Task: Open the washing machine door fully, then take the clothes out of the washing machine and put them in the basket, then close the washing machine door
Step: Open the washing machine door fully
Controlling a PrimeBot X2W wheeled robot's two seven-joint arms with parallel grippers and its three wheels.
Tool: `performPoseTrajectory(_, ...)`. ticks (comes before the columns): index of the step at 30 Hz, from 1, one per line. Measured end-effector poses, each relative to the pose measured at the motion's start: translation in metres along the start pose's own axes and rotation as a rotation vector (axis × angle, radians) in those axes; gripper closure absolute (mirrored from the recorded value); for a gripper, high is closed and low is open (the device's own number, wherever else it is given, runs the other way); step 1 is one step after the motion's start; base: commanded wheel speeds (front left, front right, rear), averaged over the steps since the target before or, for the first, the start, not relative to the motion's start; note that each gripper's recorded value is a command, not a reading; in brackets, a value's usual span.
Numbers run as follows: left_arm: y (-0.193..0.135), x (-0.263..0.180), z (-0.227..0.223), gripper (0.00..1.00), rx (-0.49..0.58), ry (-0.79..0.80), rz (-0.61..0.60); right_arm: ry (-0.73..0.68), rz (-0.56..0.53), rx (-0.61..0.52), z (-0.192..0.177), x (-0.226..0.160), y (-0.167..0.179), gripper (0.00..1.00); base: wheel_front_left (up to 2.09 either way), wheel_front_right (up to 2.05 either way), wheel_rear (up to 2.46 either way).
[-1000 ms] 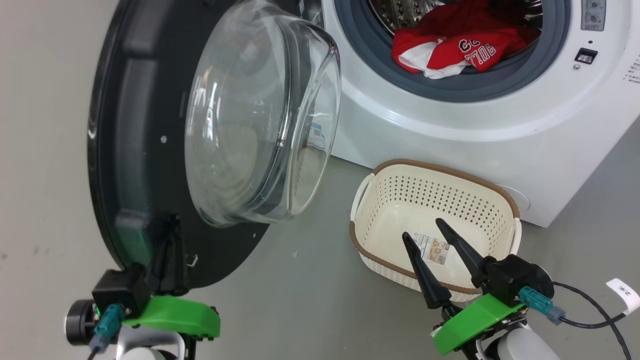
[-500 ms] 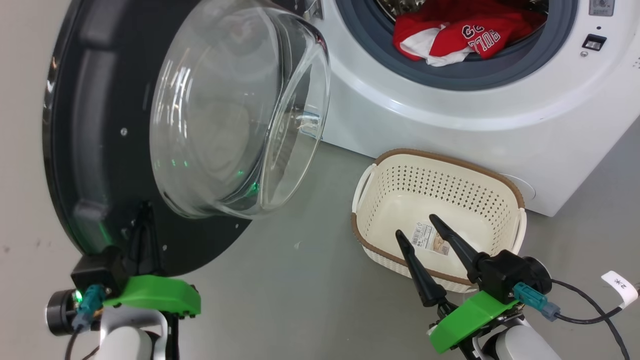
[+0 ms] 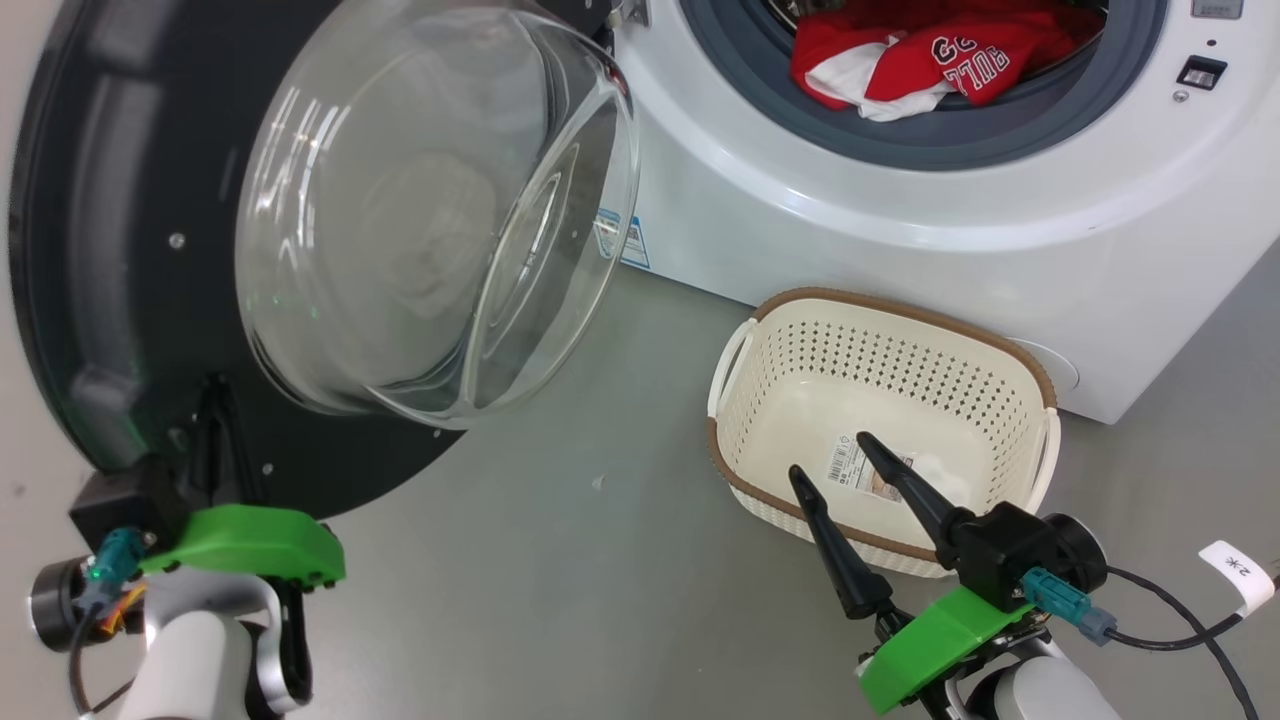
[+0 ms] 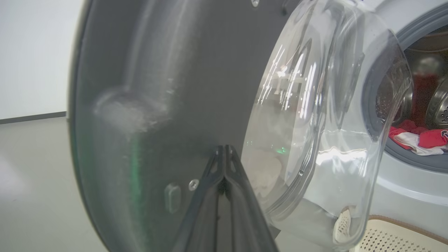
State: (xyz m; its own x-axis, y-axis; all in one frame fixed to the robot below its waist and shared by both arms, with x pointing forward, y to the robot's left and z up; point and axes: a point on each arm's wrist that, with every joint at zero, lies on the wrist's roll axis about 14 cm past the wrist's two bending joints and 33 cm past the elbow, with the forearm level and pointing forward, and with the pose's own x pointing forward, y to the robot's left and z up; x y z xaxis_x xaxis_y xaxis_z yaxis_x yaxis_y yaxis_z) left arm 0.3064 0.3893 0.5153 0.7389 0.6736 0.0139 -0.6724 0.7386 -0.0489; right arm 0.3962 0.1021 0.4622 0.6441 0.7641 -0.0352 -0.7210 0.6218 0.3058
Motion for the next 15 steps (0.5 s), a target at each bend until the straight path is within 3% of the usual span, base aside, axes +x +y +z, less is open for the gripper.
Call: performPoseTrajectory(15, 0.013, 0.027, 0.012, 1.0, 0.01, -0.021, 0.039, 0.023, 0.001, 0.001, -0.004, 0.003, -0.003, 0.0, 0.0, 0.0, 0.0)
